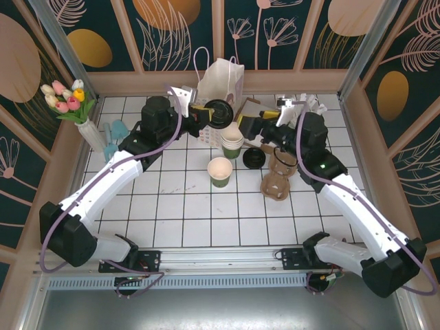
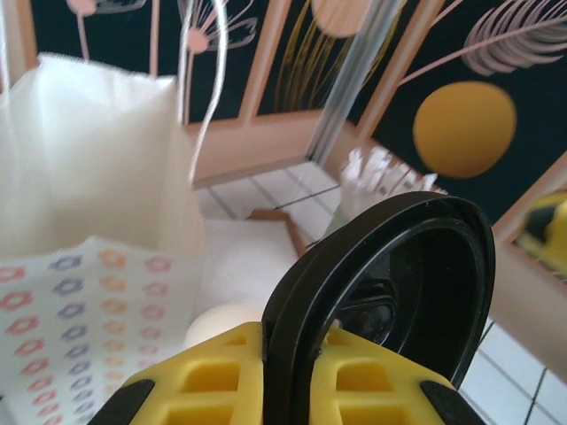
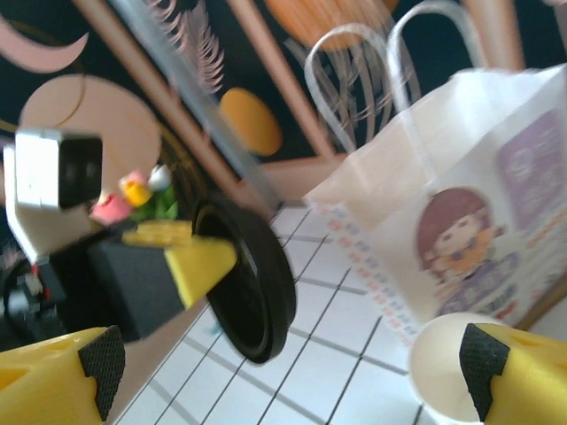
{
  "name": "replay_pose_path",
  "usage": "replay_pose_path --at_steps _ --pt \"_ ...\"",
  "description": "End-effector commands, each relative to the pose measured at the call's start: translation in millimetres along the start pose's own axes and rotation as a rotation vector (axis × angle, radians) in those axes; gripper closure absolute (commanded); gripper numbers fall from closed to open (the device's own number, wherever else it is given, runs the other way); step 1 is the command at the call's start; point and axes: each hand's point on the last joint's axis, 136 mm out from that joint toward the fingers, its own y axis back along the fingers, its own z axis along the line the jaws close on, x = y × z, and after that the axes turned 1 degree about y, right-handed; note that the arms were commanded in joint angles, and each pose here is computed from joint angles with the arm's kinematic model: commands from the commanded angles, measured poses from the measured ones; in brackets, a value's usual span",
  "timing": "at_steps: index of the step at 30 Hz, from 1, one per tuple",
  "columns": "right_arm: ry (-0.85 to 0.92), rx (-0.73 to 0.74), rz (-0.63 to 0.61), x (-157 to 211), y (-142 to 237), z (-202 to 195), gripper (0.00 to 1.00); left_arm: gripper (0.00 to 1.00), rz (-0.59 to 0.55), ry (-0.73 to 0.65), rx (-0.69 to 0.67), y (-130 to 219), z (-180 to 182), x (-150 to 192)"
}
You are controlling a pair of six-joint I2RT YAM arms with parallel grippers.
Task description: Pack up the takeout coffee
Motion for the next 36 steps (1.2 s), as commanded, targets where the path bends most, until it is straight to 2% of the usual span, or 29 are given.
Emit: replay_pose_path --at_steps 1,5,7,10,14,21,28,36 --pt "0.009 -0.163 0.013 -9.1 -1.0 31.4 0.01 1.00 -0.074 0.009 0.118 5.5 -25.2 -20.9" --pt "0.035 -0.193 0.002 -16.4 -8.4 35.6 0.08 1.00 -0.093 0.019 0.164 9.4 -33.9 -25.2" --pt "0.052 -0.241 0.034 -13.2 -14.5 42.0 0.17 1.00 -0.097 0.026 0.175 10.9 -36.5 -27.8" --pt "0.060 -0.234 0.049 -10.4 -23.7 37.6 0.29 1.00 -0.109 0.027 0.193 13.6 -40.3 -30.8" --pt "0.073 -0.265 0.037 -13.3 -28.7 41.9 0.35 1.00 -0.107 0.023 0.213 15.1 -44.7 -31.3" --pt "0.130 -0.295 0.025 -16.3 -33.5 46.9 0.53 1.00 -0.098 0.026 0.231 14.3 -46.9 -28.8" --pt "0.160 -0.303 0.016 -19.0 -37.4 50.1 0.63 1.00 -0.088 0.033 0.240 14.0 -47.6 -25.4" --pt "0.220 -0.248 0.042 -13.3 -43.4 42.2 0.84 0.99 -0.089 0.034 0.260 17.7 -51.4 -25.2"
